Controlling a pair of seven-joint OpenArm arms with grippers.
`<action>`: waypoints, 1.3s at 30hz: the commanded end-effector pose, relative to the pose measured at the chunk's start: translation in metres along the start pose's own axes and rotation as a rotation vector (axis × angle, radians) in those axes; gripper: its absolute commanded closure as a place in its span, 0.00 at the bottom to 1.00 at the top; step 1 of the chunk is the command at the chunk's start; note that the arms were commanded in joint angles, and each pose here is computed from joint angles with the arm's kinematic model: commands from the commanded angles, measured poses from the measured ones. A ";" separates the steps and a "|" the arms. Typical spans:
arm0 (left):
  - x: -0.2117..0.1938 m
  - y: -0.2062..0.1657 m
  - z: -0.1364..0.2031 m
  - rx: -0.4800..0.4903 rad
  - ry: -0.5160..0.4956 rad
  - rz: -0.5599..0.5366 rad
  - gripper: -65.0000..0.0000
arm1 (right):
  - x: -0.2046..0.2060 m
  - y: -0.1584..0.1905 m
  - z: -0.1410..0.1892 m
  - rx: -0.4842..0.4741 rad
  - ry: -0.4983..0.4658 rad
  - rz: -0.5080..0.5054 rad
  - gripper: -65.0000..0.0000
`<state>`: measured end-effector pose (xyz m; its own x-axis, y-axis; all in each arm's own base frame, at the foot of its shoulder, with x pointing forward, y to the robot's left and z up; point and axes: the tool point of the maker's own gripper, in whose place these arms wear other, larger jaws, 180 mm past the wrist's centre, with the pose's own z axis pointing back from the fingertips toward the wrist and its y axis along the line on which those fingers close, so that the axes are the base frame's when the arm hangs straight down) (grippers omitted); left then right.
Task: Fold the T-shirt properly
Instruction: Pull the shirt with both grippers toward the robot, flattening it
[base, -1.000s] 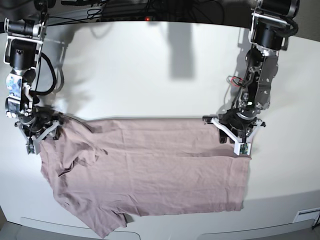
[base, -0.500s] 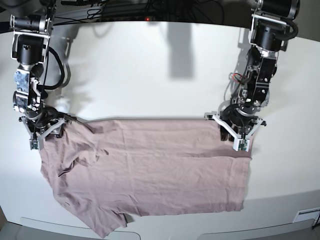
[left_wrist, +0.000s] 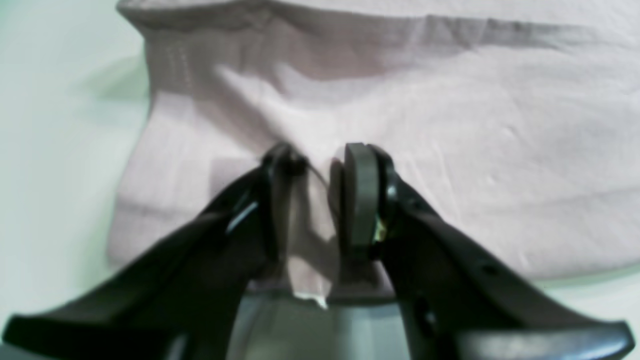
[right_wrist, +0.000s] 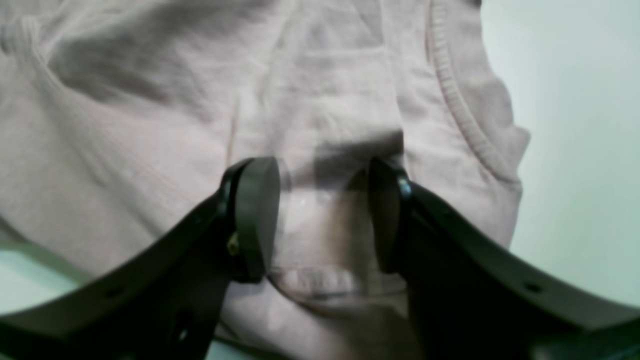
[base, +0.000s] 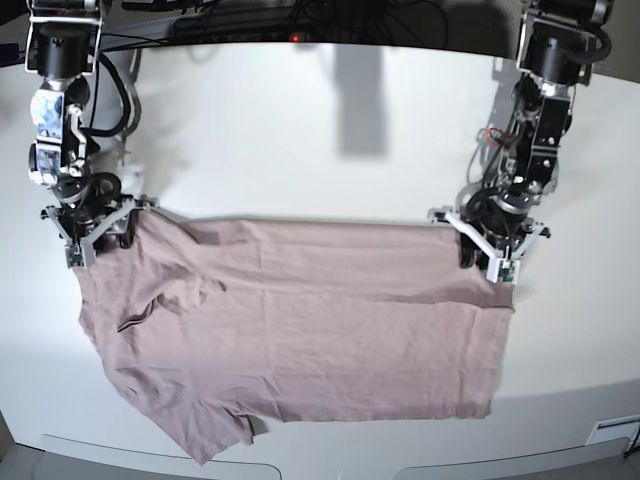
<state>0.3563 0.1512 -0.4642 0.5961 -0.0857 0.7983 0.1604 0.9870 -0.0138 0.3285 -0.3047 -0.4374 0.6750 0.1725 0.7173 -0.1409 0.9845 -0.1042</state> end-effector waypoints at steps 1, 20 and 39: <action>-0.053 0.017 0.014 0.050 0.198 -0.028 0.73 | 0.004 -0.004 0.004 -0.003 0.007 0.031 0.54; -0.099 0.013 0.071 0.023 0.232 -0.089 0.73 | -0.075 0.046 0.055 0.068 0.121 0.091 0.54; -0.148 0.044 0.151 0.129 0.287 -0.074 0.73 | -0.161 0.056 0.109 0.058 0.320 0.142 0.54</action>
<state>0.1977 0.2148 -0.4600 0.6375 -0.1463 0.7565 0.1096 0.9890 0.0989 0.1768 -0.2665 -0.4575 0.7280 0.2558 0.6361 -0.2423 0.9639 -0.1104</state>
